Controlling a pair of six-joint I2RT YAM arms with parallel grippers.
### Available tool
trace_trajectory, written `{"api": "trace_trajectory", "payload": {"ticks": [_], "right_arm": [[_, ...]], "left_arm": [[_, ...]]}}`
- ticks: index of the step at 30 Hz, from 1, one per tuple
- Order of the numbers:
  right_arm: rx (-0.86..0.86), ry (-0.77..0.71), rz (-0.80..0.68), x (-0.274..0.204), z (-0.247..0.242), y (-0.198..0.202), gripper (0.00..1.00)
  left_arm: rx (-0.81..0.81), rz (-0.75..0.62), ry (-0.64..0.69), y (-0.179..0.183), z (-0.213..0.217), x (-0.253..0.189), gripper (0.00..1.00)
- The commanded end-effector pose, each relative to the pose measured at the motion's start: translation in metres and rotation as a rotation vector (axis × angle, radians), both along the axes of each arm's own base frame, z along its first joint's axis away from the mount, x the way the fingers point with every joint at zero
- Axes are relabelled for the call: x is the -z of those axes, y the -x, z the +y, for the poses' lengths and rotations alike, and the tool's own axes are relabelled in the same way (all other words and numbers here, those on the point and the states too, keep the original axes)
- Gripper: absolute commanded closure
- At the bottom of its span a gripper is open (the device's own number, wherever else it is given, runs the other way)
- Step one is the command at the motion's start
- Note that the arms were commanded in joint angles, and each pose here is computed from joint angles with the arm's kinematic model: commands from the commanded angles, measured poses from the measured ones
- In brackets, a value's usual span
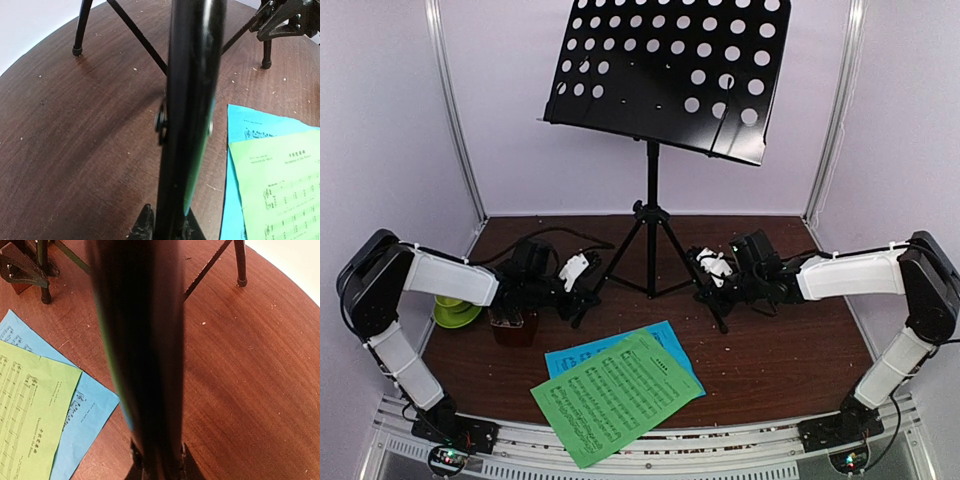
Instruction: Set up the instrument practice props
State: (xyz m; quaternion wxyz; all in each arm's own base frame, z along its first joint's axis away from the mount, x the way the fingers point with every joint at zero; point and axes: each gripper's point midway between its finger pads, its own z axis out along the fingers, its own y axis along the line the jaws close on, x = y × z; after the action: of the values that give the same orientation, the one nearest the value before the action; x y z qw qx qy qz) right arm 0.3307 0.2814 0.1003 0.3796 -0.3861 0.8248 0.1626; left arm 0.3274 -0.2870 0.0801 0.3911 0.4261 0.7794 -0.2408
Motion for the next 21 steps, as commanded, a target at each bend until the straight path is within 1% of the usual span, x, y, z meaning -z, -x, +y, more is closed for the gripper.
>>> {"api": "trace_trajectory", "payload": {"ticks": [1,4,7,16,21], "right_arm": [[0.178,-0.005,0.052,0.005,-0.035,-0.004,1.0],[0.179,-0.004,0.054,0.005,-0.034,-0.006,1.0],[0.181,-0.008,0.051,0.003,-0.028,-0.015,1.0],[0.189,-0.02,0.045,-0.003,-0.007,-0.056,1.0],[0.183,-0.005,0.071,0.002,-0.001,-0.068,1.0]], "left_arm": [[-0.171,0.174,-0.078,0.011,0.045,0.041,1.0],[-0.17,0.184,-0.077,0.013,0.045,0.045,1.0],[-0.173,0.181,-0.069,0.006,0.041,0.042,1.0],[-0.192,0.164,-0.064,-0.043,0.017,0.025,1.0],[-0.193,0.191,-0.057,-0.056,0.011,0.028,1.0]]}}
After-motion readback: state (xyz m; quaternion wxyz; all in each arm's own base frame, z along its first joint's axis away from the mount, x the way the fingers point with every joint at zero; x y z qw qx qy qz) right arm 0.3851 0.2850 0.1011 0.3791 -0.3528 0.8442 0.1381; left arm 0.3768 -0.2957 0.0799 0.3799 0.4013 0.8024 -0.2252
